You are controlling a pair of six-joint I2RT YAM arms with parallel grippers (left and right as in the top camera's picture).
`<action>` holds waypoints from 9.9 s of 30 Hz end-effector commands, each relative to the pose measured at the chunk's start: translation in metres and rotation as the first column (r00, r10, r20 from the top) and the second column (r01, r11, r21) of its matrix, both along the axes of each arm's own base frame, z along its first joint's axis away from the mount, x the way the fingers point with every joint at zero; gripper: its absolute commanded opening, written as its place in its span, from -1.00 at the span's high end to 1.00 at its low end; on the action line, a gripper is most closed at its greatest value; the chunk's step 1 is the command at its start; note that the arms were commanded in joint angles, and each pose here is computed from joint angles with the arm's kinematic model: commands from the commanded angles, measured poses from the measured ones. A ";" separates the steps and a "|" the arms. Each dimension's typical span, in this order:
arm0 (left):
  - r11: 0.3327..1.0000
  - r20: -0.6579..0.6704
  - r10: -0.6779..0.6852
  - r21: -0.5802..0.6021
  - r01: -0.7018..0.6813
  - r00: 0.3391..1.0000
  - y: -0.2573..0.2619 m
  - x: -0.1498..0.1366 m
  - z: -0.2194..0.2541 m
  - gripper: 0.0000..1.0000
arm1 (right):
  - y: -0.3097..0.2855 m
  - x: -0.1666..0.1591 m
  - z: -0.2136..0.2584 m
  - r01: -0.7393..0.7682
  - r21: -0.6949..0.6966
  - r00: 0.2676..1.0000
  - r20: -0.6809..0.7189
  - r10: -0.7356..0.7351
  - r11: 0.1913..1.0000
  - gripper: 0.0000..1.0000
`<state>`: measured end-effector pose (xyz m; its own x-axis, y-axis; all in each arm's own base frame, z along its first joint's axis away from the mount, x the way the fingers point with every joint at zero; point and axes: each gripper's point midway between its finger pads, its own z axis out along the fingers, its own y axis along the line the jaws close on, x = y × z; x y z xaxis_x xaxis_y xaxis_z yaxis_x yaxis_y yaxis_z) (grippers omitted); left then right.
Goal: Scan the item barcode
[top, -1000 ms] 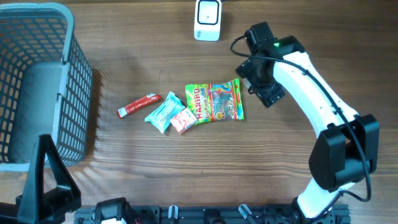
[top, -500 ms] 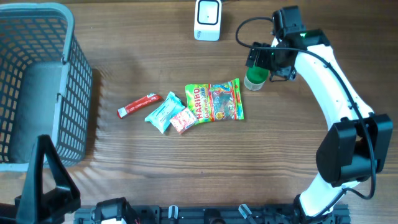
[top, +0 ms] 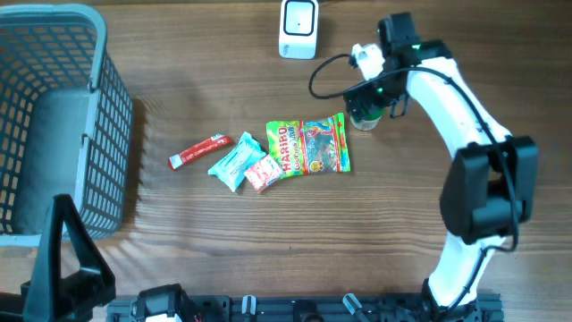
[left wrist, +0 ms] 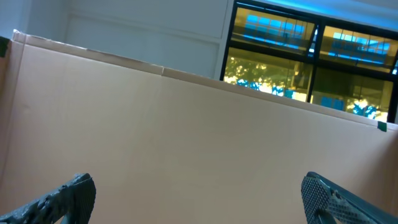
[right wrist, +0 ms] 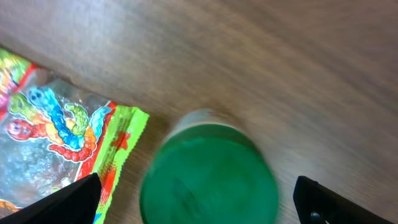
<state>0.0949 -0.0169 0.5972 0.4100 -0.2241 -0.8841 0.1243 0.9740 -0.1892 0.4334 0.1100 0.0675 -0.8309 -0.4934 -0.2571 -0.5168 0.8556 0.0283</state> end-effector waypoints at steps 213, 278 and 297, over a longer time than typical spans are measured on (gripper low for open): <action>0.995 -0.477 -0.079 0.013 0.097 0.875 -0.004 0.130 -0.380 -1.00 | 0.198 -0.115 -0.025 0.147 0.399 0.962 -0.272 -0.036 0.905 -0.79; 0.995 -0.737 -0.083 -0.025 0.096 0.670 -0.005 0.112 -0.460 -1.00 | 0.029 -0.085 -0.020 0.932 -0.015 0.346 -0.273 -0.898 0.363 -0.52; 0.995 -0.737 -0.083 -0.025 0.096 0.670 -0.005 0.112 -0.460 -1.00 | 0.068 -0.034 0.046 0.059 0.105 0.975 0.208 -0.080 0.993 -1.00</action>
<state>0.2069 -0.0222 0.1351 -0.4083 -0.2089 -0.8887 0.0391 0.9686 -0.2456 0.3839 0.1821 0.1112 -0.8780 -0.2203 -0.4250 -0.2992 0.9456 0.1280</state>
